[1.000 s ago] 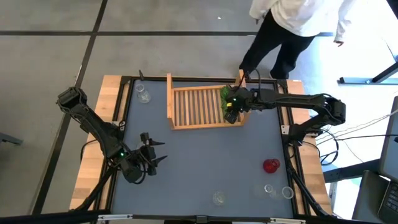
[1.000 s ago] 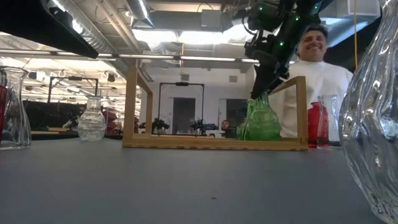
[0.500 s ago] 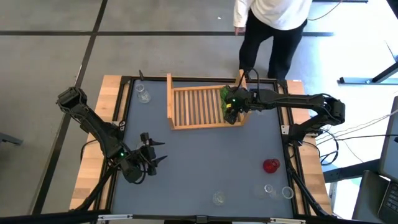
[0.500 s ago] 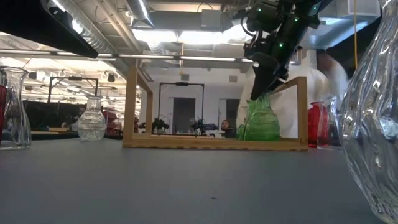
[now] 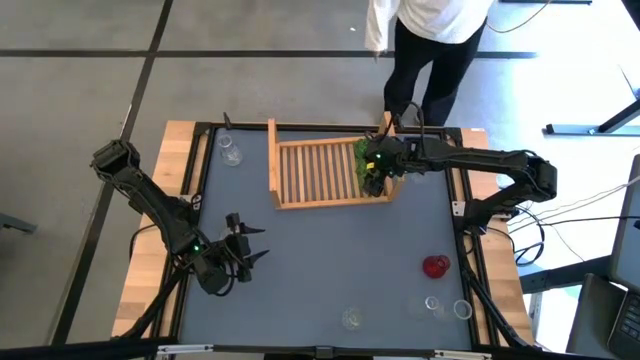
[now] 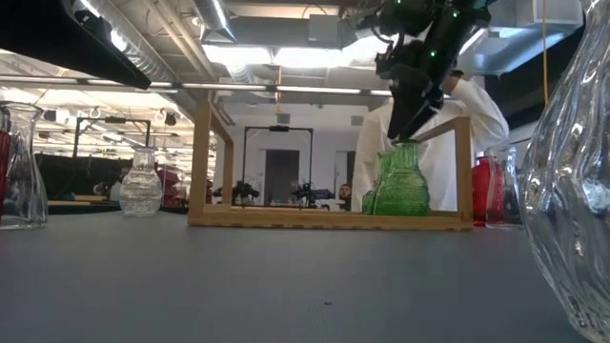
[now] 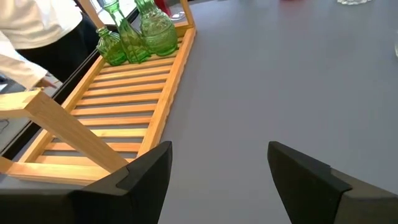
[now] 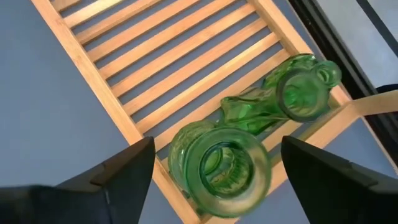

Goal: Sort vases onto shelf
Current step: Put the transparent vase on the shelf

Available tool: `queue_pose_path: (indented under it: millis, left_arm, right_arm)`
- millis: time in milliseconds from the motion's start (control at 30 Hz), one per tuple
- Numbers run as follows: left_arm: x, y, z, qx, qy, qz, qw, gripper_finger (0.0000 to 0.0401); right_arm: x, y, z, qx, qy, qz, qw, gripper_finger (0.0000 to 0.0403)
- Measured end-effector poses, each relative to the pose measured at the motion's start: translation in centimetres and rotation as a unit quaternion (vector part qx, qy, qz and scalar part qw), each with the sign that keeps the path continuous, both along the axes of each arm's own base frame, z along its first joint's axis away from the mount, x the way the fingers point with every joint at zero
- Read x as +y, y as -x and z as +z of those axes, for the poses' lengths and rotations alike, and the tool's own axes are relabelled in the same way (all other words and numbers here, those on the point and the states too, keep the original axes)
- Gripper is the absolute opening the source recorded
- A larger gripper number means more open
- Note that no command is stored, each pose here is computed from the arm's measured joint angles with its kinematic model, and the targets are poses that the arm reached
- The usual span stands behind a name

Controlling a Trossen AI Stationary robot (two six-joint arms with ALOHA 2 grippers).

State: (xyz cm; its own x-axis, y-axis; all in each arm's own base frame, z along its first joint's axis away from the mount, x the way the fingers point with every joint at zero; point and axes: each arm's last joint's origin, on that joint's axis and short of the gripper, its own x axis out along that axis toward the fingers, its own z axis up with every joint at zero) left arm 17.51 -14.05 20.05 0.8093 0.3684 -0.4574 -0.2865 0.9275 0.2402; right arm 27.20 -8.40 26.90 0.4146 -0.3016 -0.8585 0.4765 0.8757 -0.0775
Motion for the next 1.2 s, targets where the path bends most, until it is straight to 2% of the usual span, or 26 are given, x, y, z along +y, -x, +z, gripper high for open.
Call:
queue_pose_path:
  millis: [267,500,700,933,1200]
  left_arm:
    - [0.8,-0.7,0.1,-0.008,-0.008,0.024,1.0,0.0259]
    - [2.2,-1.6,0.3,0.004,0.01,0.046,0.999,0.0259]
    - [3.5,-1.5,1.8,-0.007,0.032,0.042,0.999,0.0259]
    - [5.5,-1.2,3.6,-0.034,0.033,0.061,0.997,0.0259]
    - [6.2,-1.9,3.3,-0.026,0.037,0.075,0.996,0.0259]
  right_arm:
    - [0.2,0.7,2.4,-0.027,0.009,0.002,1.0,0.033]
    - [1.0,3.3,5.2,-0.071,0.016,0.0,0.997,0.033]
    - [1.7,6.1,6.9,-0.083,0.021,-0.019,0.996,0.033]
    - [2.3,8.6,7.1,-0.049,0.002,-0.074,0.996,0.0331]
    - [2.6,10.9,7.1,-0.007,0.023,-0.156,0.987,0.0331]
